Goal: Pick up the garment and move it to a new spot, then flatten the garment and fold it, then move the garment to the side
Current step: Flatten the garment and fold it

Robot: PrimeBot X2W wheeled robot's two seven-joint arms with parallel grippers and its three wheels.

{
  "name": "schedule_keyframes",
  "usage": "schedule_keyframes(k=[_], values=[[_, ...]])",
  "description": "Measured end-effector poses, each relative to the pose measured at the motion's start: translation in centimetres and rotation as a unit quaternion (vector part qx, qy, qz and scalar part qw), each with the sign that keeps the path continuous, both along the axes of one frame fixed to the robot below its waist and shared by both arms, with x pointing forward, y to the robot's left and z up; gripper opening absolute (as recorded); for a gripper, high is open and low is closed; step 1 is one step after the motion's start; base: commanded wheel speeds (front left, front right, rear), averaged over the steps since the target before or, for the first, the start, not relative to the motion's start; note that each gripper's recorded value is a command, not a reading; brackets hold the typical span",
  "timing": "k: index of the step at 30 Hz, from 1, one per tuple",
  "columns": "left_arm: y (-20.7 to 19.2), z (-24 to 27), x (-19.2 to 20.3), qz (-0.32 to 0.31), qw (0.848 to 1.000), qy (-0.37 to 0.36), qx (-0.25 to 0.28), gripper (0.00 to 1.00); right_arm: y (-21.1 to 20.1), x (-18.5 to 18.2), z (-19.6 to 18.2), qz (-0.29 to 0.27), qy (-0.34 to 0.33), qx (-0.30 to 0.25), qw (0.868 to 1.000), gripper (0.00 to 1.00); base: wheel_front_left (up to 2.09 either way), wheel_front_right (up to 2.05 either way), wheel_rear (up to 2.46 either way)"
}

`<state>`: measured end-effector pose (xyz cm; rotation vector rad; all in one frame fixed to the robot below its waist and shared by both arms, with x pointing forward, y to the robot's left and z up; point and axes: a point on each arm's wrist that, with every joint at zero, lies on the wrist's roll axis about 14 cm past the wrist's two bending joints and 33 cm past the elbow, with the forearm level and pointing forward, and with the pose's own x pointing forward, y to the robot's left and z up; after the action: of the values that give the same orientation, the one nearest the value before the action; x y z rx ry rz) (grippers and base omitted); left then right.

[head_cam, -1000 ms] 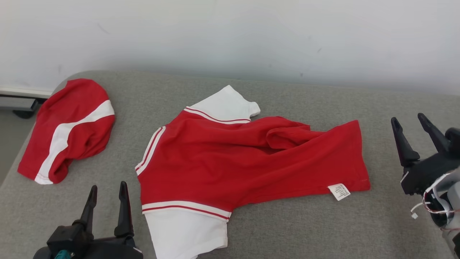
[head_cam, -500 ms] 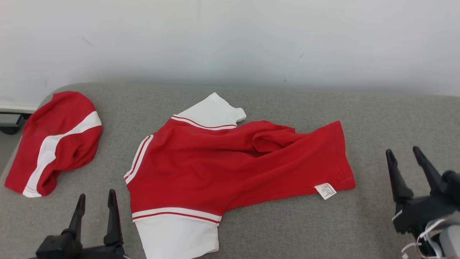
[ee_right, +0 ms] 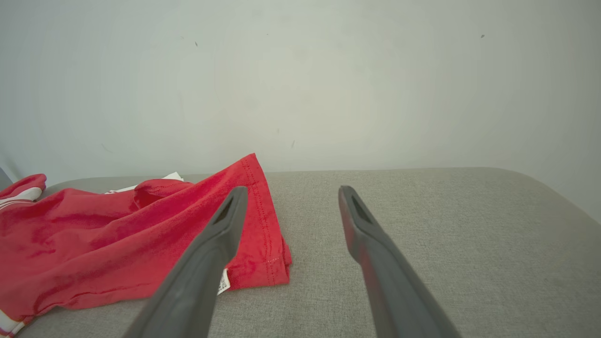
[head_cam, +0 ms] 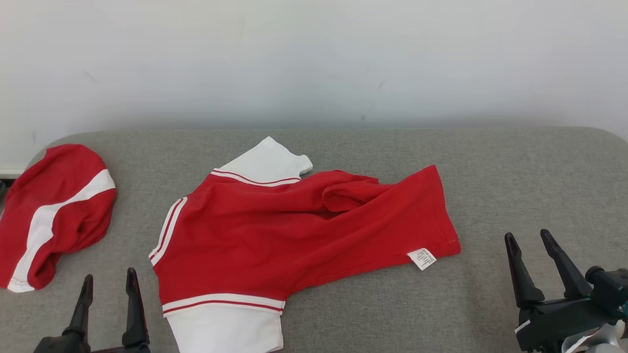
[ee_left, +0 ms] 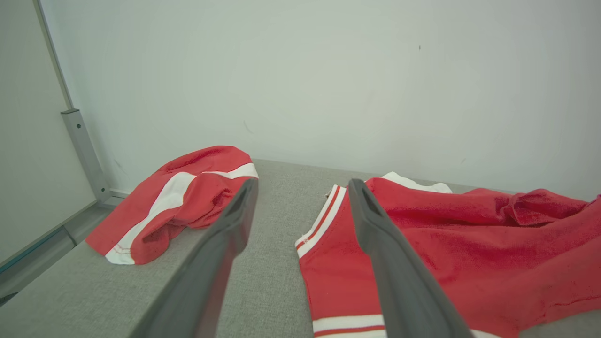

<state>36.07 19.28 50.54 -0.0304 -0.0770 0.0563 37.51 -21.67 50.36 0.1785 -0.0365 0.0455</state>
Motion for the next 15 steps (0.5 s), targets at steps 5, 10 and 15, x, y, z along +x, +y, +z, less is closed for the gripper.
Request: schedule_keyframes(k=[5, 10, 15], values=[[-0.9, 0.5, -0.1, -0.017, 1.000, -0.004, 0.012, 1.00, -0.7, -0.9, 0.1, -0.010, 0.010, -0.003, 1.000, 1.00, 0.00, 0.00, 0.00], [-1.2, 0.3, -0.4, -0.034, 0.999, 0.013, 0.026, 1.00, -1.3, -1.6, -0.4, -0.019, 0.030, -0.006, 0.999, 1.00, 0.00, 0.00, 0.00], [-1.4, -0.5, -0.9, -0.051, 0.997, 0.039, 0.049, 1.00, -1.2, -1.7, -0.3, -0.021, 0.033, -0.003, 0.999, 1.00, 0.00, 0.00, 0.00]])
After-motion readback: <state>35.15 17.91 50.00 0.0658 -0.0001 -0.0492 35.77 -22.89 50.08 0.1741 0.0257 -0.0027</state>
